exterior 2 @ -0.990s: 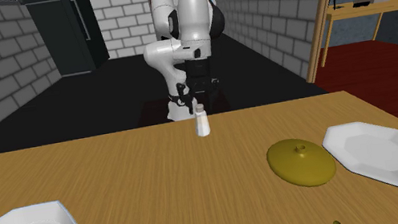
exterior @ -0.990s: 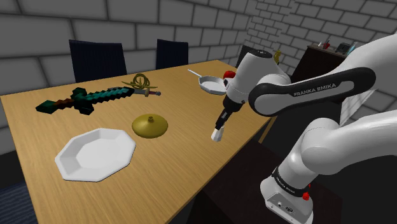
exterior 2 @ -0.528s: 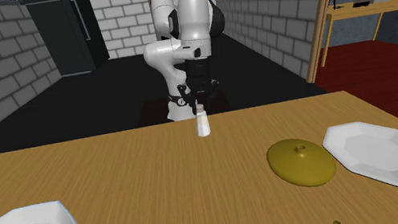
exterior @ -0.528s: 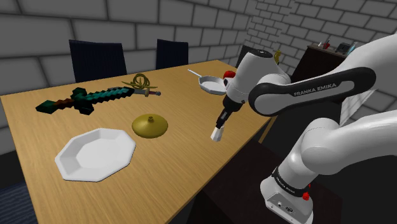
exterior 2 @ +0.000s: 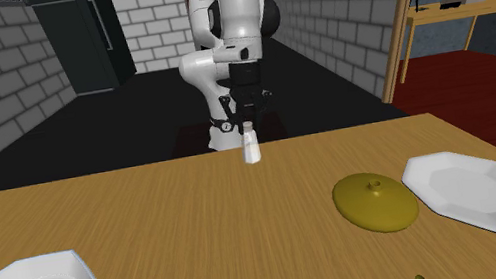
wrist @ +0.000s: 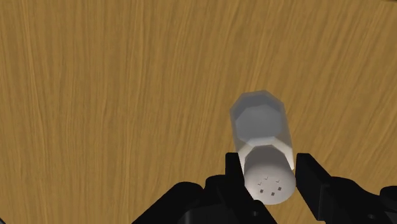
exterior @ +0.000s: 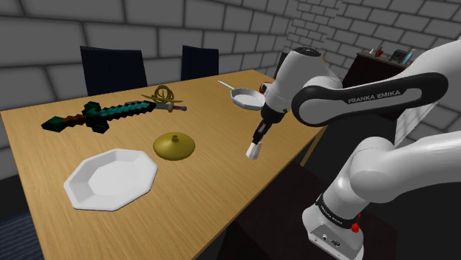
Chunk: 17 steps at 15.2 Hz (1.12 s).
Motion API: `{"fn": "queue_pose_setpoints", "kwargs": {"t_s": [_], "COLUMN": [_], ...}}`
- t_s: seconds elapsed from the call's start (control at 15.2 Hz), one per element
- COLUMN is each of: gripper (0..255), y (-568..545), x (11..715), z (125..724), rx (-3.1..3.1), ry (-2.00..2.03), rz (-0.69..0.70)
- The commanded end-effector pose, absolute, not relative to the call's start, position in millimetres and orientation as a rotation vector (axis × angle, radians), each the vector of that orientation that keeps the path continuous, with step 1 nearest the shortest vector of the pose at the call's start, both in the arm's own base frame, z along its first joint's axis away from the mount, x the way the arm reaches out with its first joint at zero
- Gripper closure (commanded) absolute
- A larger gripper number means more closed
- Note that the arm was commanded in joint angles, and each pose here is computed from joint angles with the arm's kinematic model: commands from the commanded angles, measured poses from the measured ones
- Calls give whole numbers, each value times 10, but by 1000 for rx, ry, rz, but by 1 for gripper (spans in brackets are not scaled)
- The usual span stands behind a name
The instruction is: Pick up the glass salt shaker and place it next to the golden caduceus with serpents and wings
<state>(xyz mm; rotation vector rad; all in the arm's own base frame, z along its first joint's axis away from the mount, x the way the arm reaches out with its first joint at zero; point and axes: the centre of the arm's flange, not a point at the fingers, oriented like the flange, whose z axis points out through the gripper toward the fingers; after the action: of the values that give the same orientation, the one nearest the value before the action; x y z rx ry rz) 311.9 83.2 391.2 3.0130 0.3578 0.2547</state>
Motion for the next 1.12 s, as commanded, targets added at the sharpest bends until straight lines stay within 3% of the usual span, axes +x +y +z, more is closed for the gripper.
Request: {"fn": "queue_pose_setpoints", "kwargs": {"t_s": [0.0,1.06], "gripper": [255,255], "y": [830,830], "x": [3110,3110], "z": [4018,4862], "rx": [3013,3013], "ry": [358,358], "rz": [254,254]}}
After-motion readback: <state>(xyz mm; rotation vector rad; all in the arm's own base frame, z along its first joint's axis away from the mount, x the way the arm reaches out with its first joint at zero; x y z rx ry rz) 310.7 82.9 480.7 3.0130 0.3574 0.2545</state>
